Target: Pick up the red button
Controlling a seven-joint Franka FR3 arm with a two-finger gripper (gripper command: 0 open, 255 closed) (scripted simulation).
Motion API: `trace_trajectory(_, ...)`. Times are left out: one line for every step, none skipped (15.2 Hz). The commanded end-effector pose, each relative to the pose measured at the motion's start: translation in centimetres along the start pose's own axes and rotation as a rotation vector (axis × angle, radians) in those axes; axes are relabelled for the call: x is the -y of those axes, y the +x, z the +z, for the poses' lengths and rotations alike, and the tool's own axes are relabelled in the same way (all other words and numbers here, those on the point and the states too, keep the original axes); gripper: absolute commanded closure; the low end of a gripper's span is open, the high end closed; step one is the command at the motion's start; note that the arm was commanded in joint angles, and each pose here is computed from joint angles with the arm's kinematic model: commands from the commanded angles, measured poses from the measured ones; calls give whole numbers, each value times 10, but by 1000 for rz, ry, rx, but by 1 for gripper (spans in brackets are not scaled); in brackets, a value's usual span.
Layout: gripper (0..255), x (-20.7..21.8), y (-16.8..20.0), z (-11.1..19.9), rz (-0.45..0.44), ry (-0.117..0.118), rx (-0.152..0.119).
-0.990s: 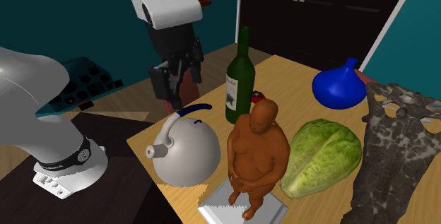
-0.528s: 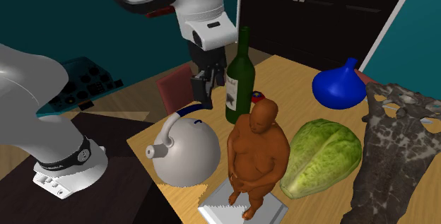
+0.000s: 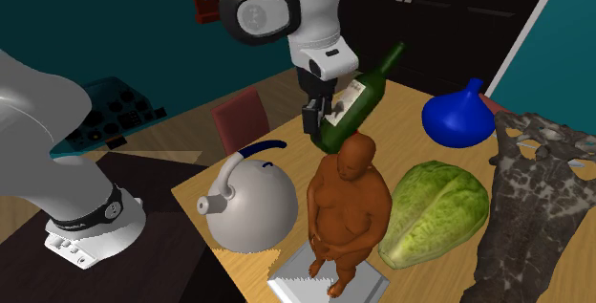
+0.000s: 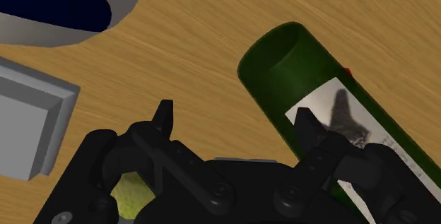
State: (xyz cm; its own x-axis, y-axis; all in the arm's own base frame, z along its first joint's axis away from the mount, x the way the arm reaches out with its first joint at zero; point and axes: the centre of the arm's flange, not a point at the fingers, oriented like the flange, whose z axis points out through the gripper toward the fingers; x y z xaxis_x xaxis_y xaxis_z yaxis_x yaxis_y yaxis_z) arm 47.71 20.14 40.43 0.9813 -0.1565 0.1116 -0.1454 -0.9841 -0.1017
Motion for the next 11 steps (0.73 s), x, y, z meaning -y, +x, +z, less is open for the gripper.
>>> trace_trajectory(0,17,6,15,2,7,1)
trace_trajectory(0,26,10,22,2,12,0)
trace_trajectory(0,36,14,29,3,16,-2)
trace_trajectory(0,45,18,36,3,20,-3)
trace_trajectory(0,54,23,44,4,25,-4)
trace_trajectory(0,64,27,51,5,29,-6)
trace_trajectory(0,73,31,58,5,34,-7)
trace_trajectory(0,83,36,65,6,38,-8)
trace_trajectory(0,93,40,72,6,42,-10)
trace_trajectory(0,102,44,79,7,47,-11)
trace_trajectory(0,112,49,86,7,51,-12)
